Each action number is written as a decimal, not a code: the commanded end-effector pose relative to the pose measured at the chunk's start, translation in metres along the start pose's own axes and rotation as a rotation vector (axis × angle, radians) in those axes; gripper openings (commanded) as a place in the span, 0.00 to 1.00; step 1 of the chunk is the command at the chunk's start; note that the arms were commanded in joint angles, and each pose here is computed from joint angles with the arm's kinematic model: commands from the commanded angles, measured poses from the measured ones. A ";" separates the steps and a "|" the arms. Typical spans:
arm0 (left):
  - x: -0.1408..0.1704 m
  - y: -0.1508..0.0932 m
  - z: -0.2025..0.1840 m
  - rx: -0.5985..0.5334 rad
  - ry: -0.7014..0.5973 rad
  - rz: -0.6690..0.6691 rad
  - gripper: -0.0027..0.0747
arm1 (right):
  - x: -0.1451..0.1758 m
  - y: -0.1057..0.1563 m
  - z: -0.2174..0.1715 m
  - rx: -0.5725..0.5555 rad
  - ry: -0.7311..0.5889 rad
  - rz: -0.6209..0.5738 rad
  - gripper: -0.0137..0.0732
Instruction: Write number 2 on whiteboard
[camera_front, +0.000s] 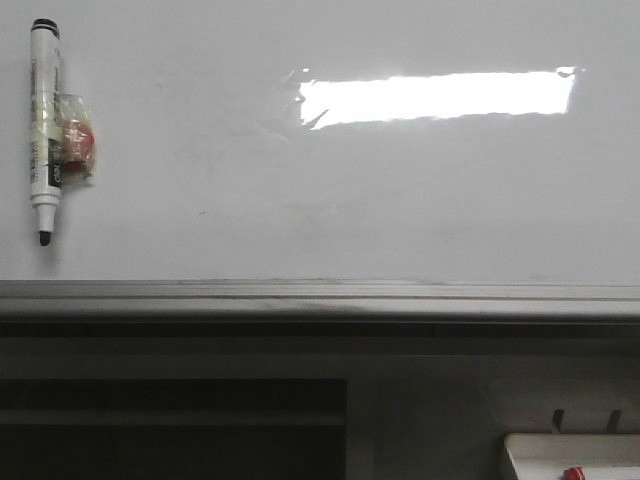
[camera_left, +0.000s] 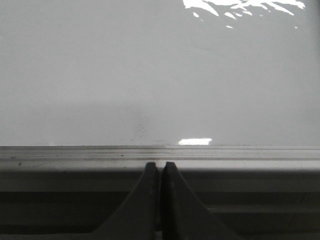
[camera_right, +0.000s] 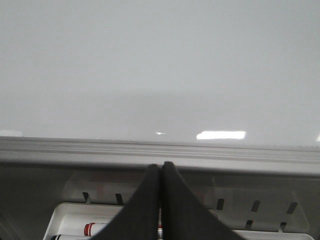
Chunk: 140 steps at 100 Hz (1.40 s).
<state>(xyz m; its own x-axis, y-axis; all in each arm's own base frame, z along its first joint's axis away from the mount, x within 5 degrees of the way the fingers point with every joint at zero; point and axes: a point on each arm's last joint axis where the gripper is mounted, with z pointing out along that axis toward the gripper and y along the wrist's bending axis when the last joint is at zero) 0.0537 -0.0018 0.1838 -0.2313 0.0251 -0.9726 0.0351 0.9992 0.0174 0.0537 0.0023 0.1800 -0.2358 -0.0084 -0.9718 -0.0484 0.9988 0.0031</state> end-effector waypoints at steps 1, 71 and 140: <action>-0.004 0.000 -0.001 -0.004 -0.088 -0.019 0.01 | 0.006 0.000 0.001 0.001 -0.017 -0.016 0.08; -0.010 0.000 -0.002 -0.005 -0.159 -0.021 0.01 | 0.000 0.000 0.001 -0.002 -0.076 -0.016 0.08; -0.041 0.003 -0.012 0.003 -0.485 -0.174 0.01 | -0.041 0.001 -0.012 -0.012 -0.434 -0.014 0.08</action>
<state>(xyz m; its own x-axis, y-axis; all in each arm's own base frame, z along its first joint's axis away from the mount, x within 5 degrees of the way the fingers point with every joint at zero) 0.0553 -0.0011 0.2177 0.1395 -0.0521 -0.9889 0.0300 0.9984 -0.0484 0.0536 0.0036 0.2233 0.2392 0.0046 -0.9710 -0.0608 0.9981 -0.0103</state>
